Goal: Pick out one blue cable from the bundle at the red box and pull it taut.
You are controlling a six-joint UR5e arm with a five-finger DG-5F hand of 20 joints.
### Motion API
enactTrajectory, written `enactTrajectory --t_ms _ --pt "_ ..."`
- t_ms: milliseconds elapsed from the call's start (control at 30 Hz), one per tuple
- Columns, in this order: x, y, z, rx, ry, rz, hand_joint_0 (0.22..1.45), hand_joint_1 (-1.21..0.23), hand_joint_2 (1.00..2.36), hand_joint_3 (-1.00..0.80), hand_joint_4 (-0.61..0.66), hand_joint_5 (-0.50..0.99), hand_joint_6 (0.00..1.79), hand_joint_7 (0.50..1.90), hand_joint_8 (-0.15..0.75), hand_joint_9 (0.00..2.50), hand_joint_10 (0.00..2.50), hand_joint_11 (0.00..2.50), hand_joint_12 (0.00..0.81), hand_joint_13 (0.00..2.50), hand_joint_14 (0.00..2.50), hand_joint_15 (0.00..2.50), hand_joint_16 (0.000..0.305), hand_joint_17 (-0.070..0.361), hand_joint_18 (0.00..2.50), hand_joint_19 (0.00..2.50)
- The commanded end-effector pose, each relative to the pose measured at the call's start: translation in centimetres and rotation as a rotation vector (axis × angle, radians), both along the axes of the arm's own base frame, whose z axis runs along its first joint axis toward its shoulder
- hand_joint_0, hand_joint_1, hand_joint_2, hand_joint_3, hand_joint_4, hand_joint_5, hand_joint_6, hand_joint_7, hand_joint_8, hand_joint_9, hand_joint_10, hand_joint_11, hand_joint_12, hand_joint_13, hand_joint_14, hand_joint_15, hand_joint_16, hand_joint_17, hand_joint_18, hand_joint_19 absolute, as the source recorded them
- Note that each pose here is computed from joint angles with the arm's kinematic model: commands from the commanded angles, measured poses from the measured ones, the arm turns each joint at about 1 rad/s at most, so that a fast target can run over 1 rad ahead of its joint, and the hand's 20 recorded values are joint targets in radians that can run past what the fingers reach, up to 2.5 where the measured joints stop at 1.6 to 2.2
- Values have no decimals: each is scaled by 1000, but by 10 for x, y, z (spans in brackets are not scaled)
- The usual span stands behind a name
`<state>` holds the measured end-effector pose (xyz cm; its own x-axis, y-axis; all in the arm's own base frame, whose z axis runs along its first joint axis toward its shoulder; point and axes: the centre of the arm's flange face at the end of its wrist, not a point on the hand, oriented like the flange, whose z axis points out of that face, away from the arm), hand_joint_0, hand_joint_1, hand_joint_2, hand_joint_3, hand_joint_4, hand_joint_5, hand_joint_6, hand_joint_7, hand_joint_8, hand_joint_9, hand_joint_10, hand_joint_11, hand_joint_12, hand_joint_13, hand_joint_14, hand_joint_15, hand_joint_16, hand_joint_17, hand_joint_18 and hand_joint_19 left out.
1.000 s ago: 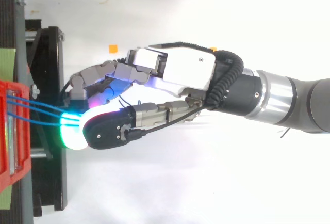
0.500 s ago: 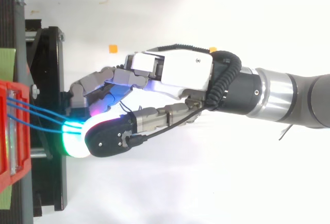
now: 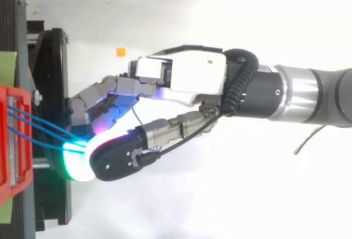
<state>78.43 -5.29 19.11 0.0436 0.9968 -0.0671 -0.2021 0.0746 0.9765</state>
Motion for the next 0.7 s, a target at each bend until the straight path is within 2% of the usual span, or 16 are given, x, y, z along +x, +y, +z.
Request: enactTrajectory --t_ms 0,133,233,467,667 --pt "-3 -3 9 -4 17 0 597 -648 1030 -185 165 -194 790 1066 286 811 20 517 325 602 10 255 49 110 427 461" --pt "-8 -7 14 -8 49 -3 597 -652 1027 -218 163 -194 791 1072 283 811 20 528 325 609 10 253 49 110 435 451" --pt "-9 -7 17 -10 55 1 598 -652 1027 -231 144 -194 791 1077 284 811 18 536 324 611 10 253 49 110 436 449" --pt "-9 -6 17 -7 56 4 592 -647 1023 -293 129 -195 796 1070 279 813 18 535 324 610 10 257 49 110 434 456" --pt "-8 -6 17 -8 55 3 553 -588 1013 -383 158 -179 793 1089 288 838 20 520 331 615 10 255 50 112 439 471"
